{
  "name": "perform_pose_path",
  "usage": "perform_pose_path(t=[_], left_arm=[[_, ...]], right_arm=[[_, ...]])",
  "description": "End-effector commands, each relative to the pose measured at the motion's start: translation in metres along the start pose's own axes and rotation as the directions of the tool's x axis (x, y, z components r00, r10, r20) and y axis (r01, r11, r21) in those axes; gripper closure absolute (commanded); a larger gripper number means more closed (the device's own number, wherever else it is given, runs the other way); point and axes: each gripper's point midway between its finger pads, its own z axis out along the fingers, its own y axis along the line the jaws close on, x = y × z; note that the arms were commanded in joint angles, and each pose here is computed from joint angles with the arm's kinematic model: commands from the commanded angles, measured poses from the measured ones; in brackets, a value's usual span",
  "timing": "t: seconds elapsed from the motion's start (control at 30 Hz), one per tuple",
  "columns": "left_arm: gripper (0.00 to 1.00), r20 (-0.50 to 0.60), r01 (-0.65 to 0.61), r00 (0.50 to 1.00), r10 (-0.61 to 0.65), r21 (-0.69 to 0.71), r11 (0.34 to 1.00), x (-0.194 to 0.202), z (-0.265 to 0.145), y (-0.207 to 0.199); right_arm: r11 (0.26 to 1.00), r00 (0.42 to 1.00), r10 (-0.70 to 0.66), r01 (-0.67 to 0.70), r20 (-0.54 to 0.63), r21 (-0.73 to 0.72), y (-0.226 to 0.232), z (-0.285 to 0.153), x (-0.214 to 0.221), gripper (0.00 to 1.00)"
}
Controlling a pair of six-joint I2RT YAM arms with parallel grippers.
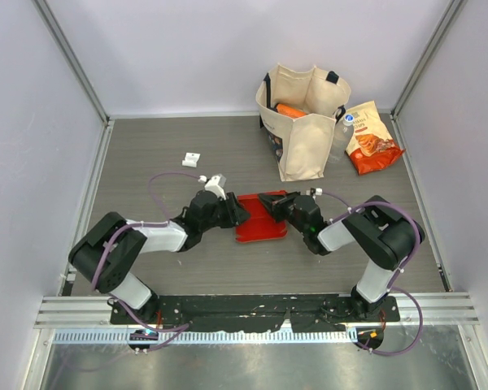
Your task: Fold the paper box
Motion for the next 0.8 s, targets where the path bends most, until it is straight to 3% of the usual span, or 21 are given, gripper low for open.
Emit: perform_pose_path(t=[0.0,0.2,0.63,0.7,0.77], left_arm=[[0.54,0.050,-0.057,0.997,0.055,0.031,0.998,-0.007,-0.019,-0.008],[0.50,0.094,-0.107,0.990,0.106,0.004,0.994,-0.016,-0.045,-0.006],[0.64,0.205,-0.067,0.971,0.124,-0.267,0.961,-0.028,-0.065,0.053],[0.64,0.211,-0.063,0.970,0.124,-0.275,0.959,-0.029,-0.064,0.055],[0.58,0.210,-0.065,0.970,0.123,-0.263,0.963,-0.028,-0.061,0.054]], right_arm=[[0.994,0.991,-0.105,0.108,-0.080,0.034,-0.018,-0.013,0.019,1.00],[0.991,0.987,-0.133,0.135,-0.086,0.019,-0.021,-0.016,0.019,1.00],[0.985,0.982,-0.168,0.172,-0.091,0.031,-0.036,-0.020,0.017,1.00],[0.985,0.981,-0.171,0.174,-0.091,0.019,-0.034,-0.019,0.017,0.99],[0.984,0.980,-0.174,0.177,-0.091,0.017,-0.034,-0.018,0.017,1.00]])
